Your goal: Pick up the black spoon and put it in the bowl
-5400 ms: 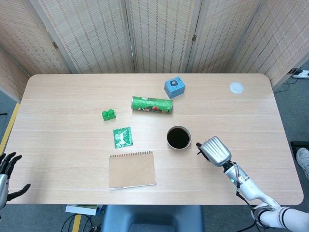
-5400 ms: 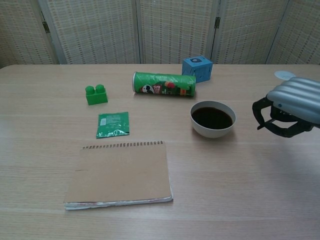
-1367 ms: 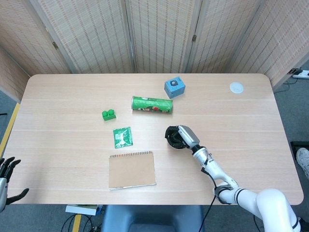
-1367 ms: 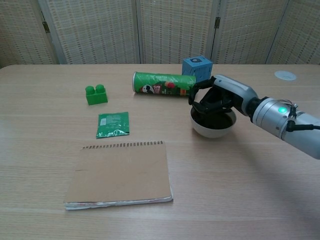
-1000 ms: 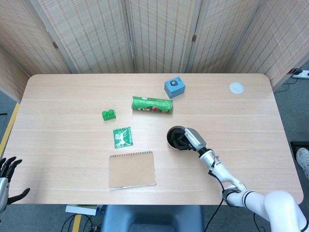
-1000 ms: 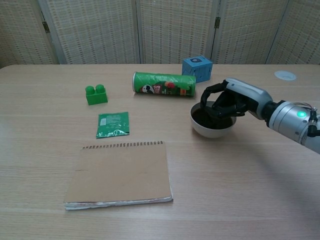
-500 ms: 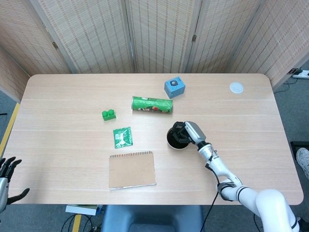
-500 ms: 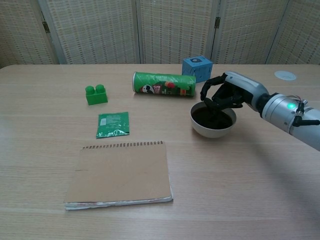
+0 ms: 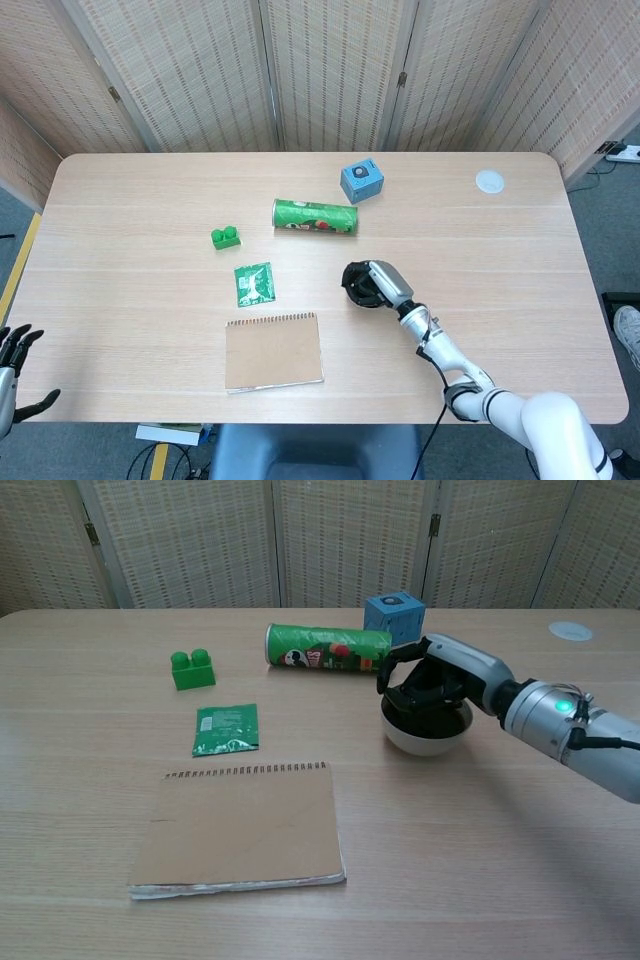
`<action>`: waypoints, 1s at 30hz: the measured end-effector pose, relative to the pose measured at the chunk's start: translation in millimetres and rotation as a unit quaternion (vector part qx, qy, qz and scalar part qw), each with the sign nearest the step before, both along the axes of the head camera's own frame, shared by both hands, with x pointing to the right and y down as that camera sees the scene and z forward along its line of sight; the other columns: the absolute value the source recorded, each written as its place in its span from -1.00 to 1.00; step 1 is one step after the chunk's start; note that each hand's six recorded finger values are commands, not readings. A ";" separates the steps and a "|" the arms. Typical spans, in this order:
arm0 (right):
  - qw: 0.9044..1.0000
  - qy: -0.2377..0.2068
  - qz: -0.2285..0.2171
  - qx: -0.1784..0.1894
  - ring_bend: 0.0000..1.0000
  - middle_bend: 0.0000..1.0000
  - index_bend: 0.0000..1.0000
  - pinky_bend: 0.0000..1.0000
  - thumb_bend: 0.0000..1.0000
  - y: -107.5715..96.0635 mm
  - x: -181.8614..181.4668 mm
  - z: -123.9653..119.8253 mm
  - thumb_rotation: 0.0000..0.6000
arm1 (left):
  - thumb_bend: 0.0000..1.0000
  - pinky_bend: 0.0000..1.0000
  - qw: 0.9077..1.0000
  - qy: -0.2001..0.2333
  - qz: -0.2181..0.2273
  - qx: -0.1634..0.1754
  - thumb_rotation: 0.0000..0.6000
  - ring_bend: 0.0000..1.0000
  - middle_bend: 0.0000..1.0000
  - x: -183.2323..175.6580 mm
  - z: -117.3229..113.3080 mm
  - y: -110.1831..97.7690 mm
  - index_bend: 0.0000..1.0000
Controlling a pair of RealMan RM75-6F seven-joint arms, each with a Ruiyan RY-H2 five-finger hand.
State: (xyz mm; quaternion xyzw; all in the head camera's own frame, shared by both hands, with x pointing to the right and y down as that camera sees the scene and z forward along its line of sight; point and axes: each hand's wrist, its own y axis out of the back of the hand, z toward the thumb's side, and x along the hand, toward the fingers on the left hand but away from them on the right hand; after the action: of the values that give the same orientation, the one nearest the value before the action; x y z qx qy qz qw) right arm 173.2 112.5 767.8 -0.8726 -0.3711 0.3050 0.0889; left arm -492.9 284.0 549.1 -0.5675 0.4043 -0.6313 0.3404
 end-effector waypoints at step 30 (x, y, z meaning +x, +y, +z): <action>0.999 0.023 0.015 0.019 1.00 1.00 0.31 1.00 -0.13 -17.0 10.6 5.0 1.00 | -0.67 -0.70 1.000 -0.004 -0.001 0.001 1.00 -0.80 -0.70 -1.1 -1.2 -1.6 -0.60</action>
State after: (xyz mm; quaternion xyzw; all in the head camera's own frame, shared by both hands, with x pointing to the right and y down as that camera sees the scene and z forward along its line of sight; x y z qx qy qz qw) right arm 183.8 95.4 772.8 -0.8576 -0.3879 0.3195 0.1097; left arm -494.0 282.4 547.9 -0.5639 0.4044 -0.6337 0.3419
